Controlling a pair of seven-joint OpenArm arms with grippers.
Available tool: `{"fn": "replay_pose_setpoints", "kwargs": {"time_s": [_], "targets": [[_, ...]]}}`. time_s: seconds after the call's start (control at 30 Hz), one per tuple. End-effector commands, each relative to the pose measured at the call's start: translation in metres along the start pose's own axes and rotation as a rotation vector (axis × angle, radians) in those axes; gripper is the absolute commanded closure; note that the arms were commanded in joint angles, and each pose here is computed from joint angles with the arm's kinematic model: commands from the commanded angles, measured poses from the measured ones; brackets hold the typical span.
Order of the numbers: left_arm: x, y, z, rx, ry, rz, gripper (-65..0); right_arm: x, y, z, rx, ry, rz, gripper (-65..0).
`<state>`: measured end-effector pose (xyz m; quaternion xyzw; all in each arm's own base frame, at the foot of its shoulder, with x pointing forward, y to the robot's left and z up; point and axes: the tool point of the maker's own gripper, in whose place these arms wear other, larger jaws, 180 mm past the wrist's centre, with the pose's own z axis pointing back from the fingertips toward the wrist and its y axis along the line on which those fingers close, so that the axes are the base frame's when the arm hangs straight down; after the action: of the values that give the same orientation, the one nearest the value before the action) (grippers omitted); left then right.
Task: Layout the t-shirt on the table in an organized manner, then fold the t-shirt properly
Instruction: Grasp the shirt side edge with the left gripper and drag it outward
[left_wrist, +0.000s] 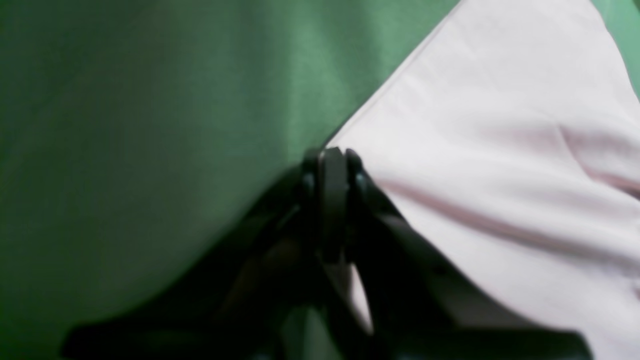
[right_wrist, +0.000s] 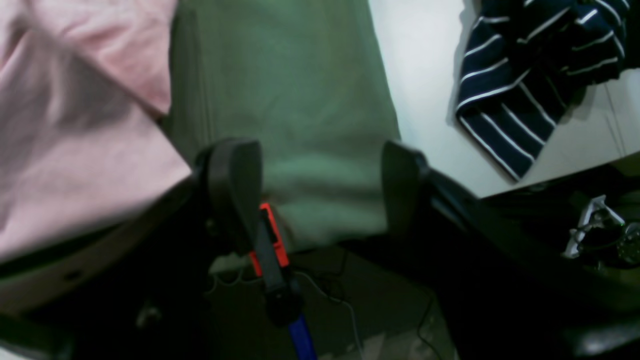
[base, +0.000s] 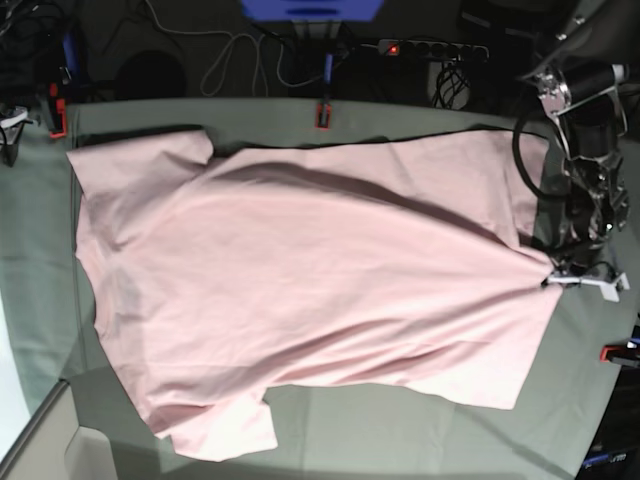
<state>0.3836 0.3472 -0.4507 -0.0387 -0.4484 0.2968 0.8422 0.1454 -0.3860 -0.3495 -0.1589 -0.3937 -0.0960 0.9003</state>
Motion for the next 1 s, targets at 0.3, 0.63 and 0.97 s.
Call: {"fn": "replay_pose_setpoints", "kwargs": {"time_s": [0.3,0.63,0.97], "targets": [[0.031,-0.047,-0.008,-0.088,-0.015,-0.048,-29.1,0.013,-0.006,0.003,-0.013,-0.045,0.014,-37.7],[0.042,-0.036,0.019,-0.094,-0.091,-0.143,-47.4,0.016,-0.005,0.002,-0.011,-0.052,0.01,-37.7],[-0.018,0.046,0.097,-0.002,0.079,0.023,-47.2,0.024,0.001,-0.003,0.003,-0.073,0.006,-37.7]]}}
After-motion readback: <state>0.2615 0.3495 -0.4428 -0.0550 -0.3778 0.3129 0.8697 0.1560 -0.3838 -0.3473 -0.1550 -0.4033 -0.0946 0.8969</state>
